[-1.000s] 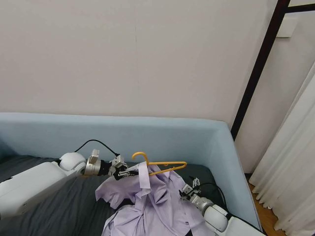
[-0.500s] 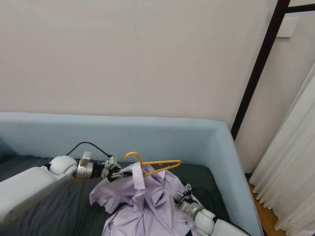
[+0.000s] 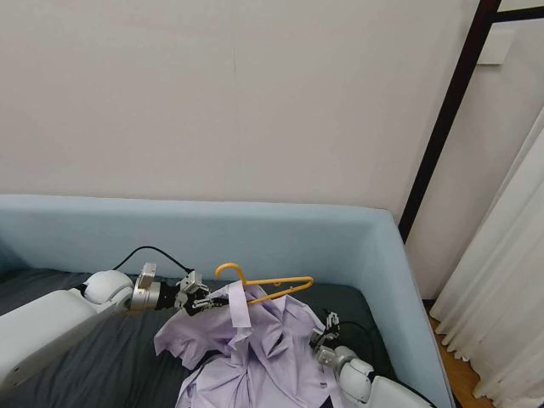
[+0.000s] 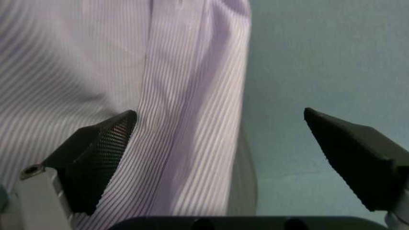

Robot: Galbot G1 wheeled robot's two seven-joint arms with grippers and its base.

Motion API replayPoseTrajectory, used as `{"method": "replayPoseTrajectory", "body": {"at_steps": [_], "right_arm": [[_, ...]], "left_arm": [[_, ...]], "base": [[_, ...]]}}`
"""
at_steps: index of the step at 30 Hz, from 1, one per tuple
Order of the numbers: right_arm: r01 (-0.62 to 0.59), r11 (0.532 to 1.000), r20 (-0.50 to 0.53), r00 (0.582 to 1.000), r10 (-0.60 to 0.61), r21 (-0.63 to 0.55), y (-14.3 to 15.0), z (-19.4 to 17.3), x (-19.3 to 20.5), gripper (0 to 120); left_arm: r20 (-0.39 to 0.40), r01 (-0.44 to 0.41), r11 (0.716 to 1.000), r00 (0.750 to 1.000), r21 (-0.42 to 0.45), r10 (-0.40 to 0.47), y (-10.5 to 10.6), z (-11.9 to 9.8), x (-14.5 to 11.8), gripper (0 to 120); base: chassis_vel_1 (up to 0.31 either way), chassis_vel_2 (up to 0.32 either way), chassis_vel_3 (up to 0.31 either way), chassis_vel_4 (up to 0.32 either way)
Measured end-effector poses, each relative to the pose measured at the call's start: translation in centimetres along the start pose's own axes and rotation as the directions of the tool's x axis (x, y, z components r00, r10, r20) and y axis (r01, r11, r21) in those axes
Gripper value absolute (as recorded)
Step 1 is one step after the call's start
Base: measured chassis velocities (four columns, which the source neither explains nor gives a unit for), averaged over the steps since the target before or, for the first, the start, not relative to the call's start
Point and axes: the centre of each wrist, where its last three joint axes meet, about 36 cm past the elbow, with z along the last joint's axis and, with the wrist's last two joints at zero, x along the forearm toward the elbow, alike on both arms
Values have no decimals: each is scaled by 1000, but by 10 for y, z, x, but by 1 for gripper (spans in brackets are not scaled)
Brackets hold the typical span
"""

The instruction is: Pick up the clothes from the sofa and hang them on the clothes hanger.

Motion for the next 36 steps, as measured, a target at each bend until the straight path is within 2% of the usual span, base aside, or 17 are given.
{"method": "replayPoseTrajectory", "body": {"at_steps": [5, 12, 13, 17, 22, 23, 26, 27, 31, 33, 36], "right_arm": [[9, 1000, 29, 1000, -9, 2, 3, -6, 6, 99], [26, 999, 10, 1000, -26, -25, 8, -7, 5, 74], [26, 999, 10, 1000, -26, -25, 8, -7, 5, 74], [40, 997, -10, 999, -41, -64, 11, -9, 4, 55], [44, 996, 7, 999, -44, -73, 12, -9, 4, 38], [44, 996, 7, 999, -44, -73, 12, -9, 4, 38], [41, 996, 20, 999, -40, -77, 12, -9, 5, 22], [41, 996, 20, 999, -40, -77, 12, -9, 5, 22], [37, 994, 27, 999, -34, -102, 9, -8, 4, 4], [36, 991, 25, 999, -33, -127, 6, -8, 4, 0], [37, 987, 25, 999, -34, -154, 2, -9, 4, 0]], "left_arm": [[0, -1, 1000, 1000, 5, 1, -2, 2, 0, 1], [-2, 2, 1000, 1000, 6, -2, -3, 2, 3, 1], [-2, 2, 1000, 1000, 6, -2, -3, 2, 3, 1], [1, 10, 1000, 1000, 12, -10, -4, 4, 6, 1], [2, 17, 1000, 1000, 12, -17, -5, 4, 10, 1], [2, 17, 1000, 1000, 12, -17, -5, 4, 10, 1], [0, 19, 1000, 1000, 13, -19, -5, 5, 11, 1], [0, 19, 1000, 1000, 13, -19, -5, 5, 11, 1], [-3, 16, 1000, 1000, 7, -16, -5, 6, 11, 1], [-4, 16, 1000, 1000, 2, -16, -4, 6, 11, 1], [-5, 17, 1000, 1000, 0, -17, -3, 7, 12, 1]], "base": [[0, 0, 0, 0], [0, 0, 0, 0], [0, 0, 0, 0], [0, 0, 0, 0], [0, 0, 0, 0], [0, 0, 0, 0], [0, 0, 0, 0], [0, 0, 0, 0], [0, 0, 0, 0], [0, 0, 0, 0], [0, 0, 0, 0]]}}
